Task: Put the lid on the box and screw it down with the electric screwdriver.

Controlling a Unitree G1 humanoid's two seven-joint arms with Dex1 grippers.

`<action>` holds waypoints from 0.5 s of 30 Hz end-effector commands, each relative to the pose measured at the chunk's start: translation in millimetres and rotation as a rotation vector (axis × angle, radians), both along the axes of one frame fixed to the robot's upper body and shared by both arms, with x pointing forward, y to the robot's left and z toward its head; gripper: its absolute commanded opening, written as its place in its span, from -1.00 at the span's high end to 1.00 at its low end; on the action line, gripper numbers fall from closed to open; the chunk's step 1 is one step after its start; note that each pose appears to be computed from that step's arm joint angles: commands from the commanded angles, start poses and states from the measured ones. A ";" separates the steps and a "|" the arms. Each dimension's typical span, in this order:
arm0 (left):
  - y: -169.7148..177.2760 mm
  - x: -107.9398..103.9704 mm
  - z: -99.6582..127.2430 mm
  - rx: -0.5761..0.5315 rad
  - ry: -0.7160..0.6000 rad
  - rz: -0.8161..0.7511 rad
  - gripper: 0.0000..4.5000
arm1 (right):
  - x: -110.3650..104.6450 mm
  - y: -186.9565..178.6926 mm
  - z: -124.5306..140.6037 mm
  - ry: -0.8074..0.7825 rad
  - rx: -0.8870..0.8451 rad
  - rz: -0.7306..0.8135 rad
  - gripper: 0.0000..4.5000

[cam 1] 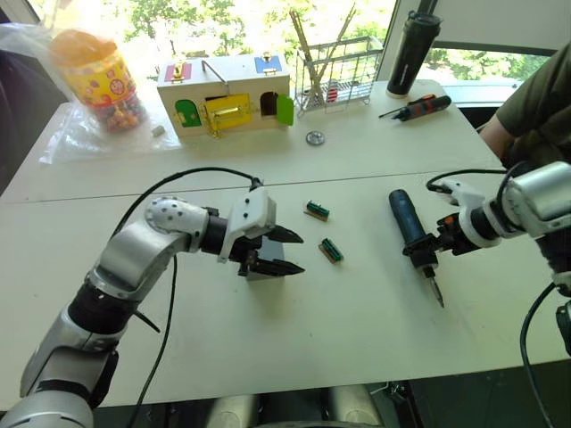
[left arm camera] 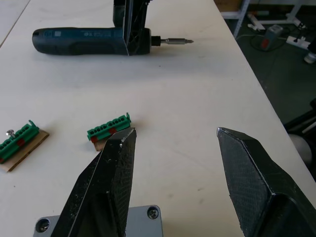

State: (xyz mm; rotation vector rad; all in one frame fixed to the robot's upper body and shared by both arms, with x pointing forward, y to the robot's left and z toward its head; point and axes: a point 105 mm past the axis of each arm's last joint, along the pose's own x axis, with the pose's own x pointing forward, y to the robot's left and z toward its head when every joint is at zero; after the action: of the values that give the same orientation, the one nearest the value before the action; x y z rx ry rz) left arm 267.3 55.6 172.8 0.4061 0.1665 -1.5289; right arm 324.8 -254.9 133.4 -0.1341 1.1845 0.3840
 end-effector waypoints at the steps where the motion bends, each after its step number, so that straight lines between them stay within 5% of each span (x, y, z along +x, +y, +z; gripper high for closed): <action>1: -1.2 -2.9 10.3 -0.026 -0.055 0.004 -0.19 | 3.1 5.8 -3.9 0.043 -0.028 0.059 -0.94; 7: -2.8 -3.7 8.7 -0.052 -0.060 0.044 -0.19 | 5.2 18.1 -22.3 0.119 -0.086 0.177 -0.94; 8: -2.9 -4.0 8.6 -0.055 -0.061 0.049 -0.19 | 4.7 18.4 -24.2 0.128 -0.095 0.192 -0.65; 15: 2.0 -3.4 6.6 -0.067 -0.058 0.102 -0.19 | -3.6 16.5 -42.8 0.204 -0.127 0.257 0.20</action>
State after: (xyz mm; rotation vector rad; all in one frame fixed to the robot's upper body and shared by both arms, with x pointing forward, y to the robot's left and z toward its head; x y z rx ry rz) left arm 265.8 57.2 169.7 0.3796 0.1360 -1.4267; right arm 333.8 -250.9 117.6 -0.3976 1.3095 0.4653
